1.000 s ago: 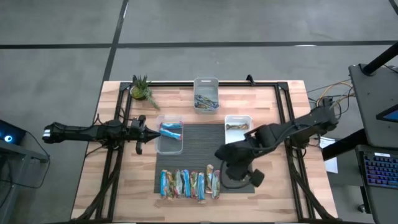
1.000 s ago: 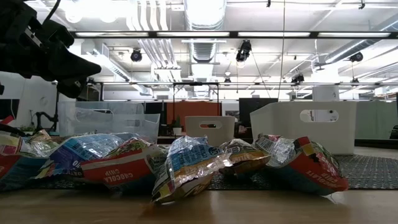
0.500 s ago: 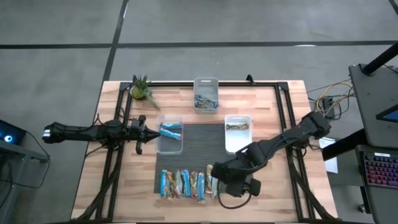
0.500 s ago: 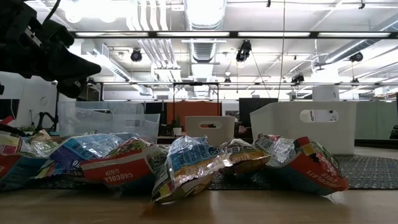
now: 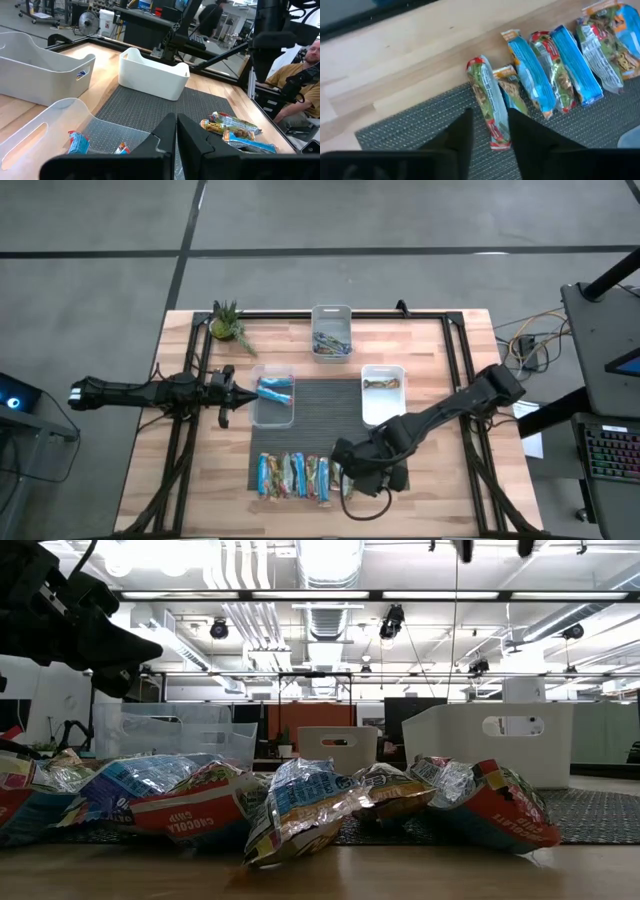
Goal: Pick and place Granola Bars by type
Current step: Put the red granola bar into the transparent bin
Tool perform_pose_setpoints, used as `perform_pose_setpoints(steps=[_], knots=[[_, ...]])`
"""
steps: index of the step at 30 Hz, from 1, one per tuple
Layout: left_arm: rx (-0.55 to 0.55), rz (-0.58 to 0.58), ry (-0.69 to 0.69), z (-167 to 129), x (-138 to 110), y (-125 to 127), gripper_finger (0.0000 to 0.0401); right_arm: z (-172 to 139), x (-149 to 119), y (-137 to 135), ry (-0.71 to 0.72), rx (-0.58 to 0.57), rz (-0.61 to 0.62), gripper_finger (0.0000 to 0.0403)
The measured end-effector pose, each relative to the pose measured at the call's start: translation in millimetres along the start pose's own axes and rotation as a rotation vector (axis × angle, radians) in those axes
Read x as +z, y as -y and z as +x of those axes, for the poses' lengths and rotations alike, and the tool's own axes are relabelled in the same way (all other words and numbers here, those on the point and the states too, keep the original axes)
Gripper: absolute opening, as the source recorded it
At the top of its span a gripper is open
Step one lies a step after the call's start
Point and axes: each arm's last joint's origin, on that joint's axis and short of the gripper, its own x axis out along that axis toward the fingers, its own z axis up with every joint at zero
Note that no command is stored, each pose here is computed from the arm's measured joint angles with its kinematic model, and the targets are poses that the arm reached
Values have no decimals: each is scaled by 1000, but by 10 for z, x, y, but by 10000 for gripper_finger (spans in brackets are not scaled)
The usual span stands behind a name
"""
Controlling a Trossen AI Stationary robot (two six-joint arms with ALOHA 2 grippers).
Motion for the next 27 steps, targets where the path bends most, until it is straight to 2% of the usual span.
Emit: perform_pose_setpoints(steps=[6,10,27], knots=[[0,0,0,0,-1,0,0,38,-34,18,-38,-42,-120,203],[0,0,0,0,-1,0,0,62,-65,28,-43,-39,-163,236],[0,0,0,0,0,0,0,493,-297,-57,-33,-46,-214,247]])
